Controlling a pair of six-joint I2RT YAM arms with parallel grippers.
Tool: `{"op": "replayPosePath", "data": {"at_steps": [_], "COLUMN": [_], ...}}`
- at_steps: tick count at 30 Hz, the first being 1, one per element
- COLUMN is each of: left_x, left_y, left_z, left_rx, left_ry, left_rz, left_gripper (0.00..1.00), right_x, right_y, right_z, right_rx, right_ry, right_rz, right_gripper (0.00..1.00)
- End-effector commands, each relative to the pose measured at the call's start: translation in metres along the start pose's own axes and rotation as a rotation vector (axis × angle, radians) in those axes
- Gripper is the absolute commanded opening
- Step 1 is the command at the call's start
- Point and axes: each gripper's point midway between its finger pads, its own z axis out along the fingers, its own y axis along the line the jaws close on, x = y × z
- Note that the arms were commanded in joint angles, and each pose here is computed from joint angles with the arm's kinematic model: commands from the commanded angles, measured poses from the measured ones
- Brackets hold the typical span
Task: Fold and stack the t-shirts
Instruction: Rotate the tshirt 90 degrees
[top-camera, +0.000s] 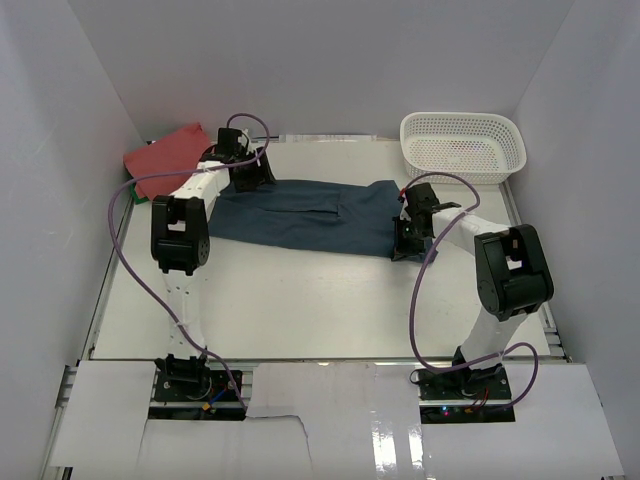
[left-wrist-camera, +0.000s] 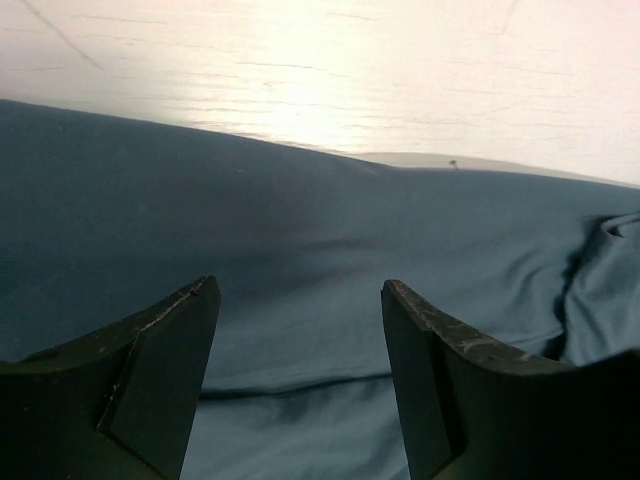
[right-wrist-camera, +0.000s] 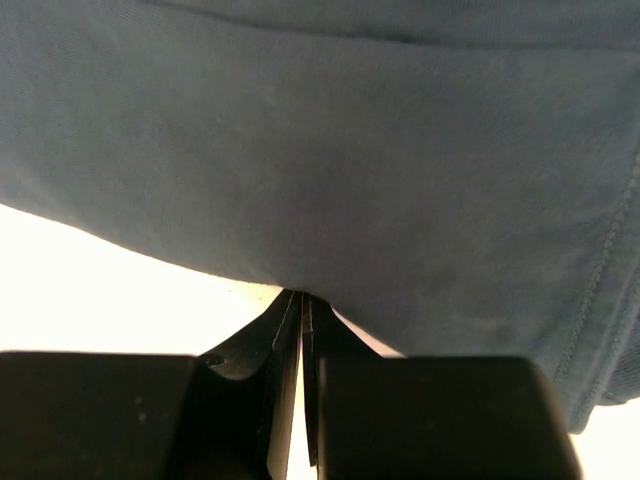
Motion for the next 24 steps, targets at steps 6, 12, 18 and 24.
{"op": "replayPosePath", "data": {"at_steps": [6,12,18,24], "left_x": [0.008,0.028,0.045,0.071], "left_y": [0.026,0.046,0.060,0.072], "left_z": [0.010,0.015,0.013,-0.002], "left_rx": [-0.101,-0.181,-0.223,-0.278], "left_ry": [0.002,0.038,0.059,0.097], "left_rz": [0.010,-0.015,-0.029,-0.069], "left_gripper": [0.77,0.77,0.77,0.77], "right_x": [-0.012,-0.018,-0.025,-0.028], "right_y": [-0.006,-0.010,-0.014,-0.024], "right_z": [0.001,-0.001,-0.003,0.003], "right_rx": [0.035,0.050,0.064,0.081], "right_ry": [-0.025,-0.024,-0.031,-0.016], "right_rz": [-0.001,-0.004,0.003,0.008], "right_gripper": [0.09,0.09,0.09,0.10]}}
